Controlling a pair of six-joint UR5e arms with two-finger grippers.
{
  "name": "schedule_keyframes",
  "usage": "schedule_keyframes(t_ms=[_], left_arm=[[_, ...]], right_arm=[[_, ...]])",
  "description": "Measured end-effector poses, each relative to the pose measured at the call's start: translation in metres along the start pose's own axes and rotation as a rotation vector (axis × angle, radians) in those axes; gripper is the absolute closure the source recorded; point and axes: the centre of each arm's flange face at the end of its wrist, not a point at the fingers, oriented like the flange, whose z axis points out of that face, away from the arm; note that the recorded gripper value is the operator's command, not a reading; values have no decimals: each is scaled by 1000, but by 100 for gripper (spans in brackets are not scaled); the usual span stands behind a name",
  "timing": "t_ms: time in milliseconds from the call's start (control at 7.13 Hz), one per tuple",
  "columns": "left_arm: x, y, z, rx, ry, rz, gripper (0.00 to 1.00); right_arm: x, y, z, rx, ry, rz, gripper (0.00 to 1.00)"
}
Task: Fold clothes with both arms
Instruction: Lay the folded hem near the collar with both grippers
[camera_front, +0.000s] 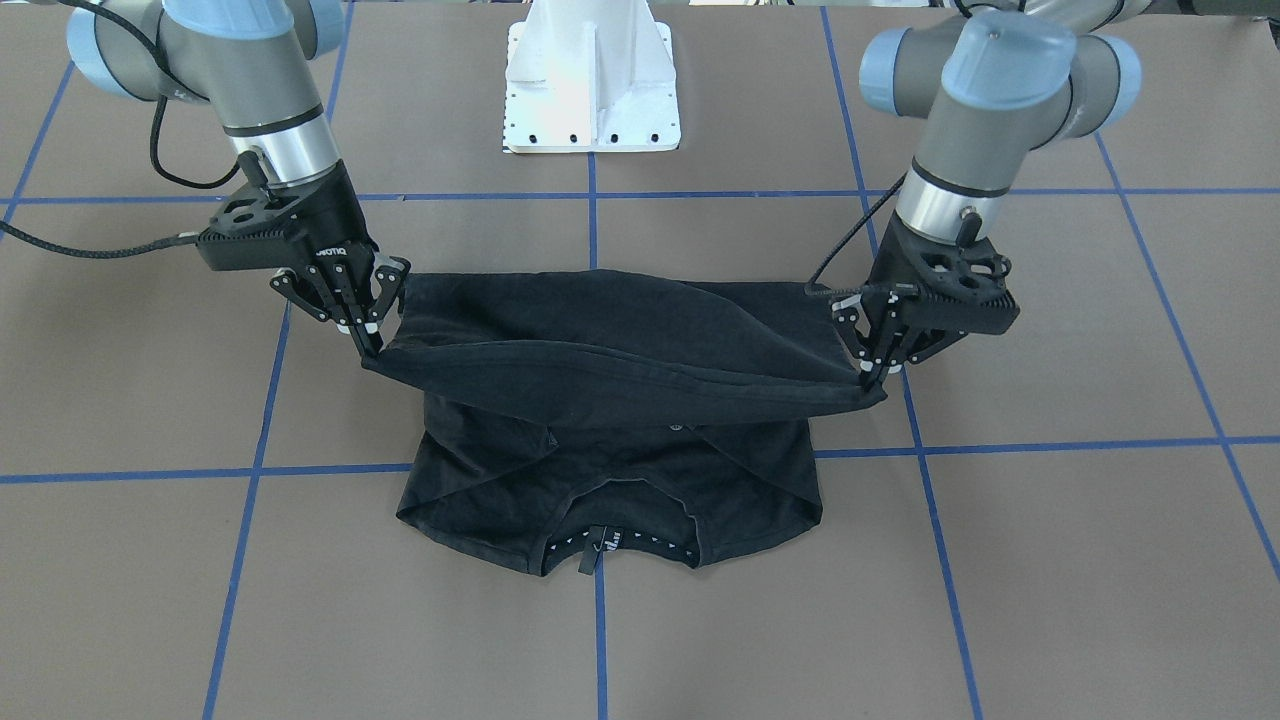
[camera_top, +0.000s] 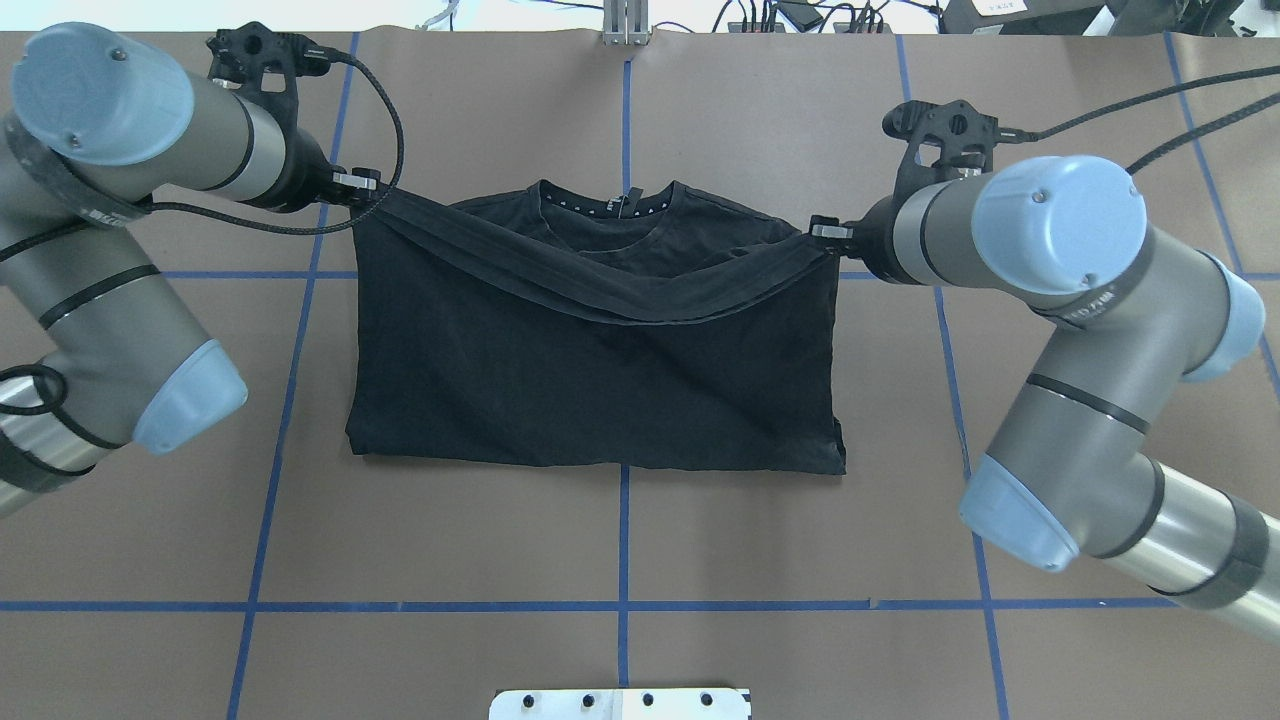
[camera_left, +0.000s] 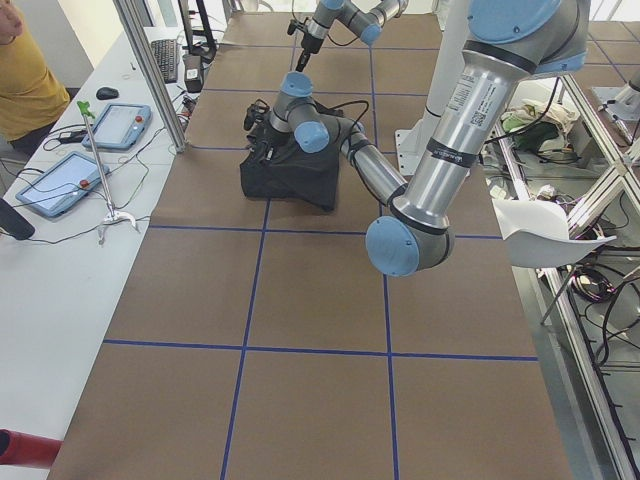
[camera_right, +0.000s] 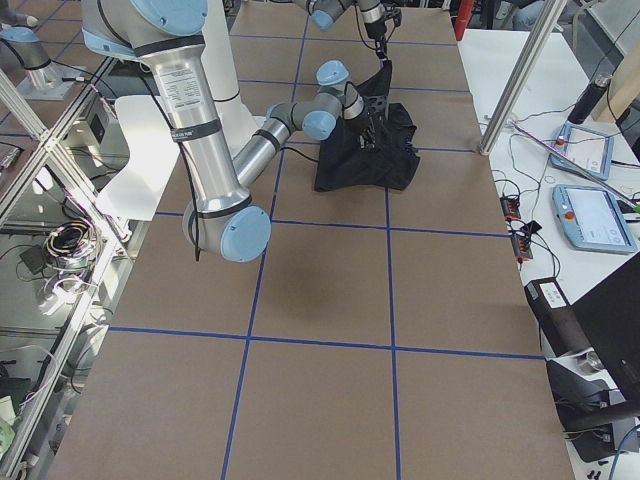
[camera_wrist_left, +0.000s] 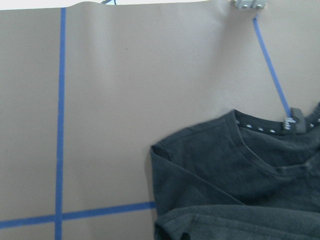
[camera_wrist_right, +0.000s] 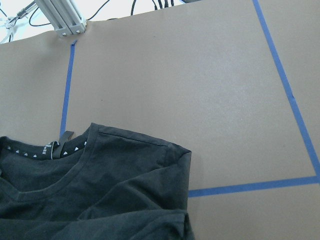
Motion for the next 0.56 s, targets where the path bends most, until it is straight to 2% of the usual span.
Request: schedule_keyframes(t_ms=[280,561], left_arm=[[-3,-19,50,-9,-41,13,100],[-22,-26,112,-8,-82,57,100]], right_arm=[[-9,-13,29,-5,50,-26,100],[2,-13,71,-30,122,-31,100]])
